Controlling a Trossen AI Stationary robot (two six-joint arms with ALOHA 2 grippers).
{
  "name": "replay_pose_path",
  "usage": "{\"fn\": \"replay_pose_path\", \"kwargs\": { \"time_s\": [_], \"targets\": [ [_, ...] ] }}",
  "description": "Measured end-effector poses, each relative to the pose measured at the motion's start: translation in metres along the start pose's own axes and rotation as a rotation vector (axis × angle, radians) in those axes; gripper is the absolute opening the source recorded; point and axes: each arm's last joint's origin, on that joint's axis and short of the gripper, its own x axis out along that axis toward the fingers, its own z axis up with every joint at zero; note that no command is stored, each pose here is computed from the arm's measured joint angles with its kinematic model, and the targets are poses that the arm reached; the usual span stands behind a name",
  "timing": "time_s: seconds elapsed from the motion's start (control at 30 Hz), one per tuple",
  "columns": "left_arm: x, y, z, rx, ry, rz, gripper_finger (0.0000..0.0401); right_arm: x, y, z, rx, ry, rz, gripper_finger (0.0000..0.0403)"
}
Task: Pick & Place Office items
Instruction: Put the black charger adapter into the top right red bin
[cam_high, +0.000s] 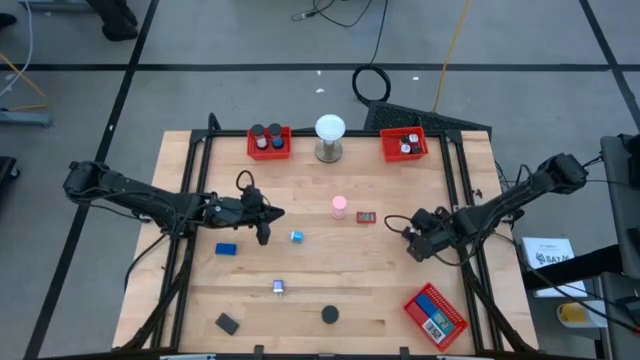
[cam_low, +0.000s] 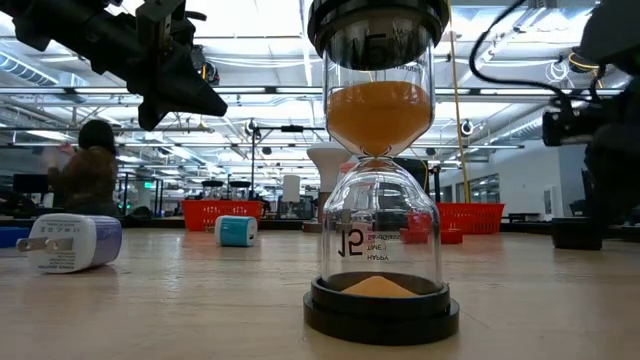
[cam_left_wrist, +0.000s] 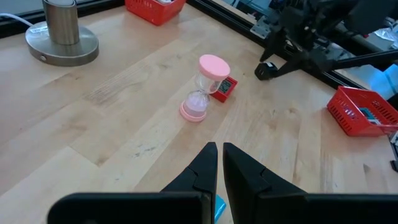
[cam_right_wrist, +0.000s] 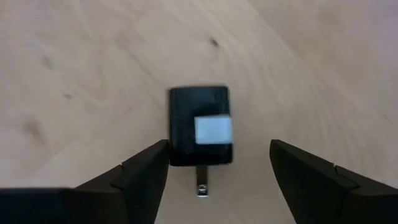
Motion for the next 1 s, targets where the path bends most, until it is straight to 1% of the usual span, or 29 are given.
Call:
{"fn": "replay_pose_path", "kwargs": {
  "time_s": [0.07,0.2,0.33,0.47,0.53,0.57,0.67,0.77,0.83,0.9,1.0],
  "targets": [
    [0.000,0.000,0.000,0.000,0.000,0.000,0.0026,0.006,-0.002,-0.004,0.011,-0.004,0.009,0.0257],
    [0.000,0.000,0.000,-0.001,-0.001,-0.001,0.0026,0.015,-0.003,-0.007,0.018,-0.023,0.064,0.0230],
    [0.000,0.000,0.000,-0.002,0.000,-0.002,0.0026,0.015,-0.001,-0.006,0.039,-0.044,0.072,0.0193],
    [0.000,0.000,0.000,0.001,-0.001,-0.001,0.0026,0.015,0.000,-0.006,0.028,-0.050,0.083,0.0157],
    [0.000,0.000,0.000,0.001,0.000,-0.001,0.0026,0.014,0.002,-0.005,0.023,-0.037,0.097,0.0152],
    [0.000,0.000,0.000,0.001,0.000,-0.001,0.0026,0.011,0.004,-0.003,0.026,-0.019,0.121,0.0152],
    [0.000,0.000,0.000,0.002,0.000,-0.001,0.0026,0.000,0.010,0.008,0.086,0.070,0.210,0.0152],
    [0.000,0.000,0.000,0.002,0.000,-0.001,0.0026,-0.015,0.011,0.022,0.225,0.243,0.253,0.0152],
    [0.000,0.000,0.000,0.001,-0.001,-0.001,0.0026,-0.025,0.008,0.032,0.332,0.384,0.249,0.0152],
    [0.000,0.000,0.000,0.007,-0.002,0.001,0.0026,-0.034,0.006,0.042,0.401,0.489,0.235,0.0152],
    [0.000,0.000,0.000,0.031,-0.005,0.006,0.0026,-0.035,-0.002,0.049,0.507,0.635,0.167,0.0152]
  ]
}}
